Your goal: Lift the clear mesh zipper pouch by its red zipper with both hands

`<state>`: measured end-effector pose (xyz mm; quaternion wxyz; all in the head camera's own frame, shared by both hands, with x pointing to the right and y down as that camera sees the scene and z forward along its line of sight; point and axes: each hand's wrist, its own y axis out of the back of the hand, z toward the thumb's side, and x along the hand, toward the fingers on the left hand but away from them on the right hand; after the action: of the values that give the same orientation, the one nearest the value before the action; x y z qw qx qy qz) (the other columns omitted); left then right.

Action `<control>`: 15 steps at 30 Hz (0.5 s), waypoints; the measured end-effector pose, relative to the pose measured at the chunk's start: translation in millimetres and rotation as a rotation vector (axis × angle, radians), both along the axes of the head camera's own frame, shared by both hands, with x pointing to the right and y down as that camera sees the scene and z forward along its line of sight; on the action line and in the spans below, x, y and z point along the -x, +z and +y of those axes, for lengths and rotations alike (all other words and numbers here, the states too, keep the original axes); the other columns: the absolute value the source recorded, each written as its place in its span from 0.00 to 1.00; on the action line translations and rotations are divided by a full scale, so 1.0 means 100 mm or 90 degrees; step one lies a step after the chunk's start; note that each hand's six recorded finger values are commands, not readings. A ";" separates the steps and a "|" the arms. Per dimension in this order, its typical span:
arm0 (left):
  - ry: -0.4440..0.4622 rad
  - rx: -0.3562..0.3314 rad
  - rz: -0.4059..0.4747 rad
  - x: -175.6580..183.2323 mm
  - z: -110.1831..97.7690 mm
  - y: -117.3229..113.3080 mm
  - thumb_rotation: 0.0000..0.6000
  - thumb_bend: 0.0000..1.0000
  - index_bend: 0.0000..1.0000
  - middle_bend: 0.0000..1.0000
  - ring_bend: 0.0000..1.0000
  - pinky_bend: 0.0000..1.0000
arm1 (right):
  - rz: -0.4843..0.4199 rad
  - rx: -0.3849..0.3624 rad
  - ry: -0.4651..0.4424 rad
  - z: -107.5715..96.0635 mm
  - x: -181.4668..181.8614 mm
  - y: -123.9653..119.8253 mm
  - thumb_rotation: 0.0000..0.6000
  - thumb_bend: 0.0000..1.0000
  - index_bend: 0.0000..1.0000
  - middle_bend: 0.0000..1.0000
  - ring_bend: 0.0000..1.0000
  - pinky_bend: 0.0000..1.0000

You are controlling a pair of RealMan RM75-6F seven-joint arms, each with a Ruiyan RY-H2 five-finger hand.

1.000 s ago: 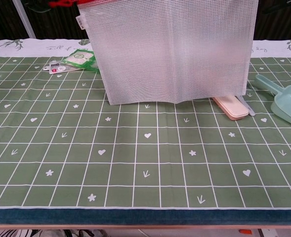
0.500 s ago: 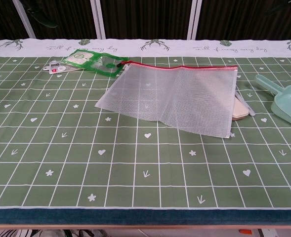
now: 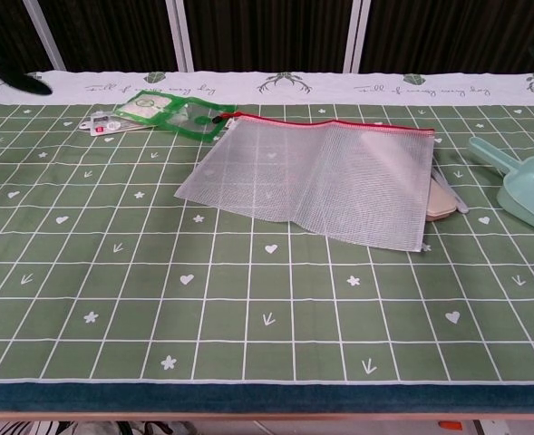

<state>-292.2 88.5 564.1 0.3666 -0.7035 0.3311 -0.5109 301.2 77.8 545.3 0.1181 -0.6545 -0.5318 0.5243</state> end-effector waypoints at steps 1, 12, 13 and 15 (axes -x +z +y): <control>0.002 0.001 -0.001 0.06 0.08 0.00 1.00 0.06 0.05 0.00 0.00 0.00 | 0.017 -0.007 -0.017 0.04 -0.05 -0.01 1.00 0.10 0.00 0.00 0.00 0.21; 0.001 0.012 -0.059 0.96 1.01 0.04 1.00 0.04 0.00 0.00 0.00 0.00 | 0.214 -0.050 -0.226 0.85 -0.74 -0.13 1.00 0.07 0.00 0.00 0.00 0.21; 0.001 0.005 -0.062 1.02 1.04 0.03 1.00 0.04 0.00 0.00 0.00 0.00 | 0.227 -0.050 -0.235 0.94 -0.83 -0.15 1.00 0.07 0.00 0.00 0.00 0.21; 0.000 -0.008 -0.067 1.15 1.12 0.01 1.00 0.04 0.00 0.00 0.00 0.00 | 0.256 -0.048 -0.249 1.14 -1.03 -0.19 1.00 0.07 0.00 0.00 0.00 0.20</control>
<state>-407.1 200.9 565.5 0.3881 -0.6734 0.3144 -0.5451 404.3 191.8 526.2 0.3444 -0.6227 -0.3801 0.5909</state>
